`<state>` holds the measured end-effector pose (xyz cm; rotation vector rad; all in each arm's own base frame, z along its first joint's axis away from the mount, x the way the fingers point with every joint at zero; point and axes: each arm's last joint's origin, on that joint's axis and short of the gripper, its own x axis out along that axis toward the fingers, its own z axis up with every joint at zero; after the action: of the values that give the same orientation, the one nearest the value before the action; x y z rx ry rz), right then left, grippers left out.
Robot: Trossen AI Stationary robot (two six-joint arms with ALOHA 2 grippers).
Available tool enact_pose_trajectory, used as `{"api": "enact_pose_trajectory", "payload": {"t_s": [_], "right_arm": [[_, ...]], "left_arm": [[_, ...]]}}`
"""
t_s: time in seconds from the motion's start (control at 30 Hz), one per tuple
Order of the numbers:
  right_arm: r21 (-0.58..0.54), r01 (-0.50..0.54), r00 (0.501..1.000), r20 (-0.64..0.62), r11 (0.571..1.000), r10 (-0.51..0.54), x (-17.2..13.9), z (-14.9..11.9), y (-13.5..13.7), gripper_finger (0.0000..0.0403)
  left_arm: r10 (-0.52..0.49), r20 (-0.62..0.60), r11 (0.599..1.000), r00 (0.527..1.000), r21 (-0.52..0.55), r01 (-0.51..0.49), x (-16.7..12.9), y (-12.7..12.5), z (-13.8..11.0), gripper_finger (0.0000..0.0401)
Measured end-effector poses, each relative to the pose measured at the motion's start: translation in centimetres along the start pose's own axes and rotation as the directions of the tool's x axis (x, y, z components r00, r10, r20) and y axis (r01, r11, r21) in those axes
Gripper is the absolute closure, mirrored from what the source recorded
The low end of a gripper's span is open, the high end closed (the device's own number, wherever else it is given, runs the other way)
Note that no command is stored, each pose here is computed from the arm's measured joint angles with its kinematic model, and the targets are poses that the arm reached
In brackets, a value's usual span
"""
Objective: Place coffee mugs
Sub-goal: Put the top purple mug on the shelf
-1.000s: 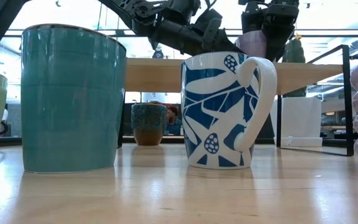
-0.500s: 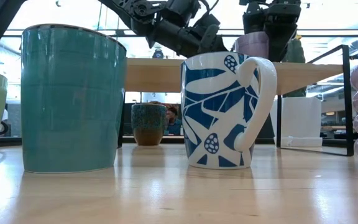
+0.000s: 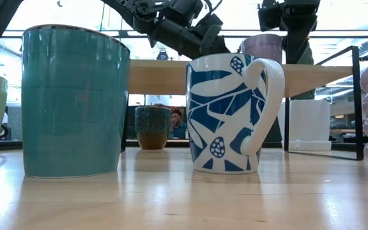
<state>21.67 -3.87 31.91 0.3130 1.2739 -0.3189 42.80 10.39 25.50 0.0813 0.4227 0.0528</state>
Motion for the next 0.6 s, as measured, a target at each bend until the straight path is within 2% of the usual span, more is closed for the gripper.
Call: {"api": "enact_pose_trajectory", "payload": {"t_s": [0.27,0.6], "right_arm": [[-0.008,0.051,0.997,0.057,0.999,-0.051,-3.3,-0.2,1.8,0.0025],[-0.021,0.149,0.977,0.156,0.989,-0.144,-6.8,-1.1,4.2,0.0025]], "left_arm": [[0.030,-0.023,0.999,0.999,0.011,-0.030,-4.5,0.7,1.9,0.0087],[0.071,0.143,0.997,0.987,-0.018,-0.069,-10.7,-0.9,-0.3,0.0120]]}}
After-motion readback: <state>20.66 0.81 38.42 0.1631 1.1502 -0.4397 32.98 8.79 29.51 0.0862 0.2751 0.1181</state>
